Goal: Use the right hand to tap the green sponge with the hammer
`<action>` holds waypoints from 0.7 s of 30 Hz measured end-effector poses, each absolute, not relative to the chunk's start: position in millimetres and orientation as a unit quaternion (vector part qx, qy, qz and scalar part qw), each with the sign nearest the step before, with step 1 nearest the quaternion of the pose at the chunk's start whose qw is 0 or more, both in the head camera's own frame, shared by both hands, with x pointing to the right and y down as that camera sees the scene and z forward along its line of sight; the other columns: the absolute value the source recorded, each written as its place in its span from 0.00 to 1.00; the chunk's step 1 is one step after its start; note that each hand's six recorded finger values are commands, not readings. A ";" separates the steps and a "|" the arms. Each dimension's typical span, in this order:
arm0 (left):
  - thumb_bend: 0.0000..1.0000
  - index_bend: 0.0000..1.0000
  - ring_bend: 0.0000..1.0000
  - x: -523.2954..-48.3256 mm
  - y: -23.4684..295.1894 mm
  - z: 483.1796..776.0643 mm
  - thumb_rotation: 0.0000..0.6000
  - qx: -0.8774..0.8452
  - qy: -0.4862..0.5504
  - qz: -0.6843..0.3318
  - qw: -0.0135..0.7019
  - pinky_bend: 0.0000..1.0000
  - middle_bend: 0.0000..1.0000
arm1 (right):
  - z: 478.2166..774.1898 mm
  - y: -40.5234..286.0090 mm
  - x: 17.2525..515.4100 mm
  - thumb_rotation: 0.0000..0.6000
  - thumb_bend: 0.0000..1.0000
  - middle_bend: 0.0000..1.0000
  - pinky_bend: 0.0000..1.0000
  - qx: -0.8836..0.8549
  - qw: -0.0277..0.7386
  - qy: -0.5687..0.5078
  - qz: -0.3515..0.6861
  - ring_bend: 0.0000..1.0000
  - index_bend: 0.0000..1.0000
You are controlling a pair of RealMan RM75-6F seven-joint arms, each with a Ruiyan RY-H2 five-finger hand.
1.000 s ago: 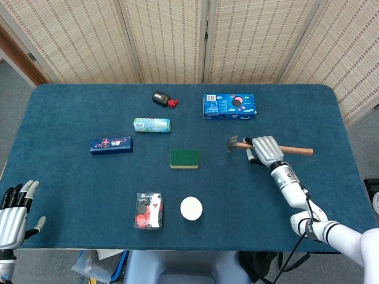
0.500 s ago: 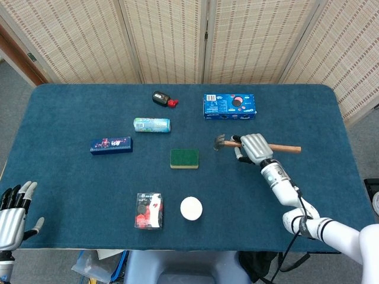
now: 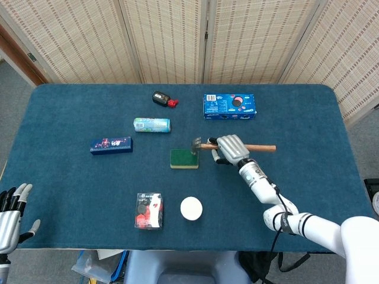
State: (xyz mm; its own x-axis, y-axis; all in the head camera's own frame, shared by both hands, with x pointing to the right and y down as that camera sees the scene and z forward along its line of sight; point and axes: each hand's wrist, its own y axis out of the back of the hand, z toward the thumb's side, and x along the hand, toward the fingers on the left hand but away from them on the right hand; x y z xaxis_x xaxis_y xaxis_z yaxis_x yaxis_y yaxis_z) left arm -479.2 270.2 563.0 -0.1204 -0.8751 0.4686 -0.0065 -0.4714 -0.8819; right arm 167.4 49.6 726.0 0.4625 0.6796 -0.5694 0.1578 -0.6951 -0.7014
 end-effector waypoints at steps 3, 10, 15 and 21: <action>0.28 0.00 0.01 -480.5 271.5 563.0 1.00 -0.569 0.386 -0.643 0.337 0.00 0.00 | 731.2 51.6 160.7 1.00 0.78 0.79 0.75 -0.805 0.292 -0.252 0.451 0.70 0.65; 0.28 0.00 0.01 -481.5 273.4 563.7 1.00 -0.569 0.384 -0.645 0.335 0.00 0.00 | 746.8 58.9 155.5 1.00 0.78 0.79 0.75 -0.802 0.294 -0.228 0.468 0.70 0.65; 0.28 0.00 0.01 -481.6 273.3 563.4 1.00 -0.569 0.384 -0.646 0.335 0.00 0.00 | 749.1 59.3 154.4 1.00 0.78 0.79 0.75 -0.801 0.294 -0.228 0.469 0.70 0.65; 0.28 0.00 0.01 -479.4 272.3 563.7 1.00 -0.570 0.383 -0.644 0.336 0.00 0.00 | 732.2 49.1 157.9 1.00 0.78 0.79 0.75 -0.803 0.292 -0.260 0.449 0.70 0.65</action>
